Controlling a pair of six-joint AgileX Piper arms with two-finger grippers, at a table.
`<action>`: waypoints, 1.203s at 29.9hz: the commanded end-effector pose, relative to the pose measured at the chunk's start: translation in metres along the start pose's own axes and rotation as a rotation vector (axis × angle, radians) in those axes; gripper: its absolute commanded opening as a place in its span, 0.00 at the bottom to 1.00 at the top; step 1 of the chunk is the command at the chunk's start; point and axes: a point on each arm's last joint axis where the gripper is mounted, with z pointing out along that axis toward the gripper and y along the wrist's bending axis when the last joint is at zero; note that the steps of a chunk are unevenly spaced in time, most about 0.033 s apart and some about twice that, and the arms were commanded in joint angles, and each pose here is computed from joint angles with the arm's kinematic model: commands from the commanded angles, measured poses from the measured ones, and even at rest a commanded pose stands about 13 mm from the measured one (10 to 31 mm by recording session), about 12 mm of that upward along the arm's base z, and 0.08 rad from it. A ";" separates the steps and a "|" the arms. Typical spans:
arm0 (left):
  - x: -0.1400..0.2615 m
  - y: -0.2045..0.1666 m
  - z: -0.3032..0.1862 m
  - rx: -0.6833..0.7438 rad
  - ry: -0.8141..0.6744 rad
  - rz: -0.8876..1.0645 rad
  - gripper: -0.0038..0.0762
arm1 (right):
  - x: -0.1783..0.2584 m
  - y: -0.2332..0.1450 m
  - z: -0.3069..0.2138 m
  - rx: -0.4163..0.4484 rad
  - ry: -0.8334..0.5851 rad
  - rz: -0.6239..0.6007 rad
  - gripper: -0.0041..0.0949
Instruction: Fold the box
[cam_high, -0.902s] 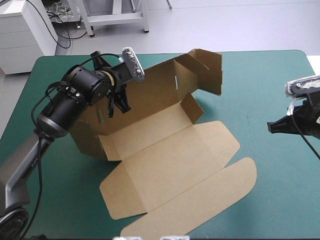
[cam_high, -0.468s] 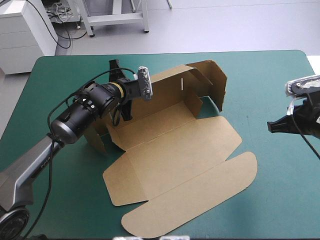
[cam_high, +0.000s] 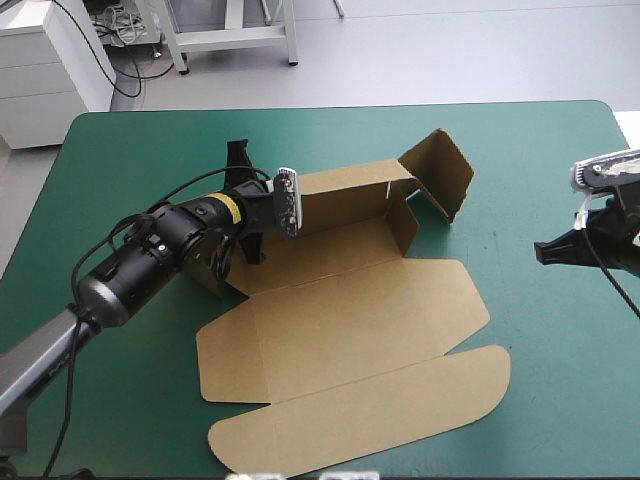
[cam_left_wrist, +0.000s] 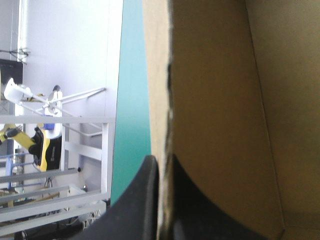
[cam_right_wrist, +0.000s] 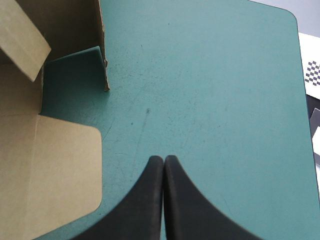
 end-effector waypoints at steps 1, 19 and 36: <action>-0.007 0.005 -0.031 -0.104 -0.107 0.012 0.04 | -0.010 -0.003 -0.011 0.033 -0.101 0.009 0.02; 0.005 -0.023 -0.064 -0.187 -0.182 0.056 0.04 | -0.013 -0.001 -0.011 -0.001 -0.131 0.036 0.02; 0.004 -0.028 -0.038 -0.159 -0.174 0.070 0.04 | -0.015 0.002 -0.007 -0.034 -0.137 0.060 0.02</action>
